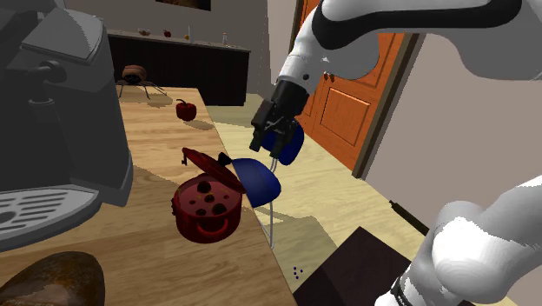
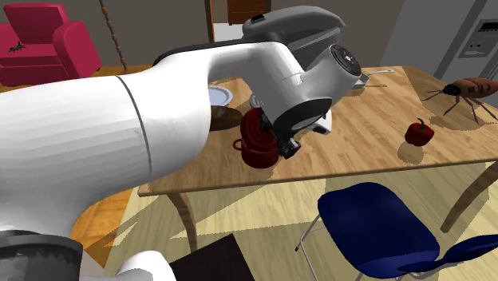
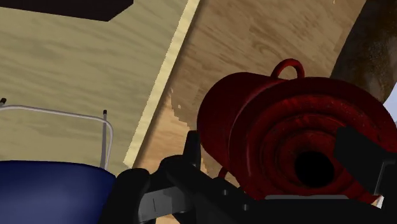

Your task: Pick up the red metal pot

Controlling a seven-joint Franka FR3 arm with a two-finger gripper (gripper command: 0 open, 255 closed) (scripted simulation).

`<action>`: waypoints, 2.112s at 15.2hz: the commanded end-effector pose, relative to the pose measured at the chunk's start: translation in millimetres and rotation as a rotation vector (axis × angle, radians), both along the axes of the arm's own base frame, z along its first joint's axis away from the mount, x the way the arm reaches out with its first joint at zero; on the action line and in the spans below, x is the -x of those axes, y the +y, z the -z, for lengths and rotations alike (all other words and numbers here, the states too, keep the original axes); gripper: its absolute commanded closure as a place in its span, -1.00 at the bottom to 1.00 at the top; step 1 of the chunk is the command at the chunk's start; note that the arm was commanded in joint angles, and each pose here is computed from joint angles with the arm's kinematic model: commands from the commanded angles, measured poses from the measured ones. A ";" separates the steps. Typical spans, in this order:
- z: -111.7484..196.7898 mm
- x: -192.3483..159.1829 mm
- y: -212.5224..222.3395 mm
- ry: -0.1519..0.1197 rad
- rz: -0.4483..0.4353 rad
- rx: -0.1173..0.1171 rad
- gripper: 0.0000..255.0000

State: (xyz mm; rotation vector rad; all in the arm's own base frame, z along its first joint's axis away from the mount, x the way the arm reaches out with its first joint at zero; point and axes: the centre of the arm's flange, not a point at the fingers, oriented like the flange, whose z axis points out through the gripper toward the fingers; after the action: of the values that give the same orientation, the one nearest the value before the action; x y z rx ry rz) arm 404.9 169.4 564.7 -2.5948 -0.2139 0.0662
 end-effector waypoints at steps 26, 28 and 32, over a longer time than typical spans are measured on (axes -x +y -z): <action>17.4 -39.1 49.8 -0.019 0.020 -0.193 1.00; 6.8 -39.2 49.8 -0.019 0.020 -0.193 1.00; -14.3 -39.2 49.8 -0.019 0.020 -0.193 1.00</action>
State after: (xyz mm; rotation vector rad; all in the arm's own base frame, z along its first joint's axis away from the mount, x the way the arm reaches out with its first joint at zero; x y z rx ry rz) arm 443.8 219.6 571.5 -2.4072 -0.1906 0.0163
